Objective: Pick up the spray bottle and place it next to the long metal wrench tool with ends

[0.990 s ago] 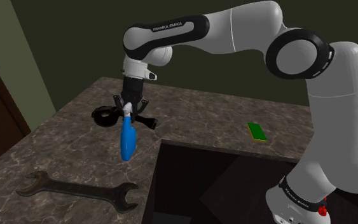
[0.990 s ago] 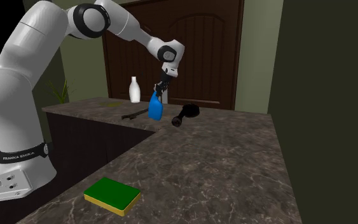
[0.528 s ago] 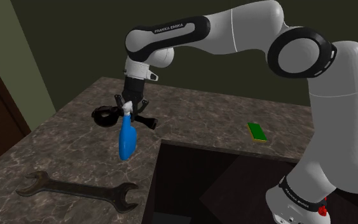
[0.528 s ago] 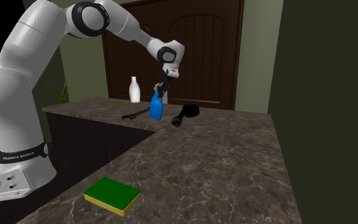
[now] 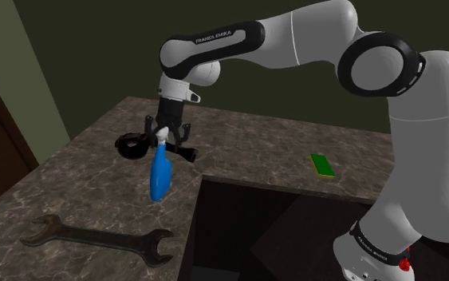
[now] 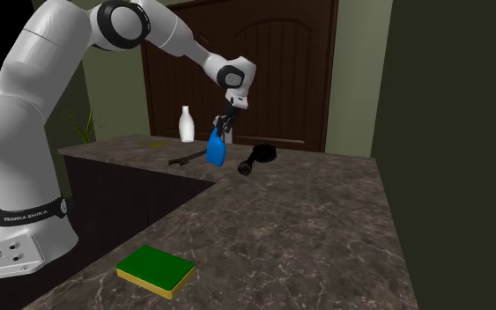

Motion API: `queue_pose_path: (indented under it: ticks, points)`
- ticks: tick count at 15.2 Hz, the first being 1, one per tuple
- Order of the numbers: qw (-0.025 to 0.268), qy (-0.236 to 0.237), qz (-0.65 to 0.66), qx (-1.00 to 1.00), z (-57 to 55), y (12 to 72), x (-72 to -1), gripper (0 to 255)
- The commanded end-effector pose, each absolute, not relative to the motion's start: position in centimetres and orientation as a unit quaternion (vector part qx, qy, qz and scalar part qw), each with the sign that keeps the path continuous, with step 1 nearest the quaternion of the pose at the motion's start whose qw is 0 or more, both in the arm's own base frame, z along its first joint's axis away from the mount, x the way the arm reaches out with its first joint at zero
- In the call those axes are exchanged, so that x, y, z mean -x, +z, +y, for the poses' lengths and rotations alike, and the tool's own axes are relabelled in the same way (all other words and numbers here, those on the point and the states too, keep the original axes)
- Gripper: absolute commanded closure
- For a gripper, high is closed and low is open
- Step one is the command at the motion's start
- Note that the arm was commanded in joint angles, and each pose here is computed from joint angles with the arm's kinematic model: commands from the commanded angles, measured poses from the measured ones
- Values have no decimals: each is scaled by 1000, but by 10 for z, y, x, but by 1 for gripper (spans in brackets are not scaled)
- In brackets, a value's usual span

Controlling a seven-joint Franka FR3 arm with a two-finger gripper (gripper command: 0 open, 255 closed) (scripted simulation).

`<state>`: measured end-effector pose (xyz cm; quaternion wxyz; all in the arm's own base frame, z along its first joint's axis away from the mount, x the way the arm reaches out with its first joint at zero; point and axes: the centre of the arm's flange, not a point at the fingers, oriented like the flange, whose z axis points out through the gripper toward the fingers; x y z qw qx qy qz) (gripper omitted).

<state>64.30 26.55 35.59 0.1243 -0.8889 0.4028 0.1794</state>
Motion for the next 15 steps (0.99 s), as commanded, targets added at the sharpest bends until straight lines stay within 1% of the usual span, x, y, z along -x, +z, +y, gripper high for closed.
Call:
queue_pose_path:
  ticks: [1,2,4,8,15]
  points:
    - [97,211,404,885,266,310,-634,0]
    - [98,211,404,885,261,304,-630,0]
    - [97,211,405,885,278,312,-641,0]
    - [97,211,405,885,261,356,-655,0]
    - [97,211,405,885,261,356,-655,0]
